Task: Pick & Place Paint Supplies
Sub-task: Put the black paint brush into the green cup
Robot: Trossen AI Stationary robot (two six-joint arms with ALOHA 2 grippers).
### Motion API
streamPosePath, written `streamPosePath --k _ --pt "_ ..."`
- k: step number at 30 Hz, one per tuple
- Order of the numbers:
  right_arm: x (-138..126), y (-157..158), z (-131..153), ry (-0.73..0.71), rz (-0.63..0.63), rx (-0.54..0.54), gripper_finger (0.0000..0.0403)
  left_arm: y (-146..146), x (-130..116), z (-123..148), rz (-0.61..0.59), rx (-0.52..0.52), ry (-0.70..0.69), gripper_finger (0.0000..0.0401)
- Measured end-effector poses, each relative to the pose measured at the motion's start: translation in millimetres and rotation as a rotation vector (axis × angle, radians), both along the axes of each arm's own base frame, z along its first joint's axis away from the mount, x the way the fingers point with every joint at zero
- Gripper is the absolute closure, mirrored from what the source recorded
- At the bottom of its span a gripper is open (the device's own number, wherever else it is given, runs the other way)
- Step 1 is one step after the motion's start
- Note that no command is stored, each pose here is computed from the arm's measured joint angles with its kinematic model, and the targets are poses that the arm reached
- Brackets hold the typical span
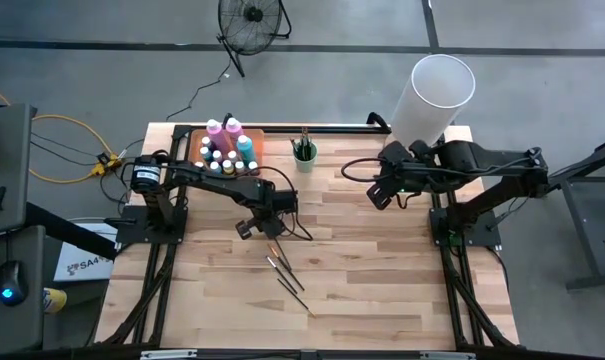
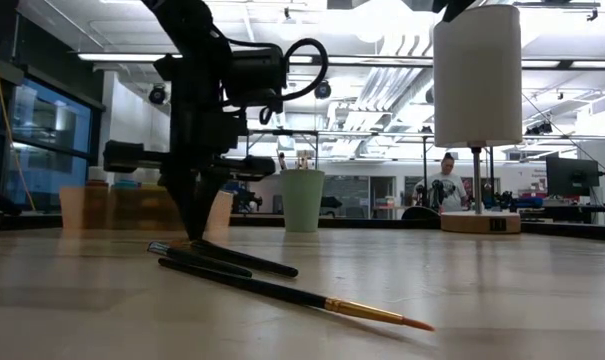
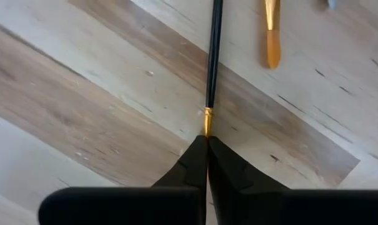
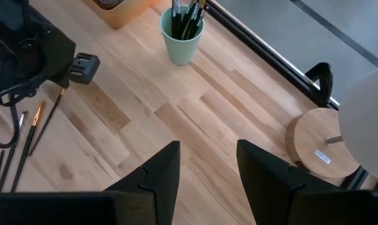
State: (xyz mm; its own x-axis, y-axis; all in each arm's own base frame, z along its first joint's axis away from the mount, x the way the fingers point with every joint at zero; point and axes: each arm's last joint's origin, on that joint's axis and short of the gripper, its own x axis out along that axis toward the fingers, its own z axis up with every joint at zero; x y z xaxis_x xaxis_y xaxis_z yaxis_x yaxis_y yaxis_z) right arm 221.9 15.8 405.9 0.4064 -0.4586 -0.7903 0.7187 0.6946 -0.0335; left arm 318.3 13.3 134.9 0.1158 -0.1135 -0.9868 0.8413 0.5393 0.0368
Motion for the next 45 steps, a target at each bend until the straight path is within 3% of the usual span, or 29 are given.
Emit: streamPosePath --k 11,21,30,40,45 --pt "-1 13 0 -0.023 0.02 0.021 0.0251 1 9 30 0.107 0.017 0.041 0.0401" --pt "-4 36 2 -0.072 0.07 -0.01 0.0251 2 21 90 0.226 0.03 0.088 0.0401" --pt "-6 72 -10 -0.092 0.146 0.0 0.0251 6 24 153 0.343 0.146 0.057 0.0401" --pt "-3 92 -39 -0.216 0.04 -0.035 0.0251 25 23 192 0.555 0.412 -0.06 0.0401" --pt "-6 97 -36 -0.304 0.004 -0.092 0.0251 43 20 197 0.559 0.604 -0.074 0.0401"
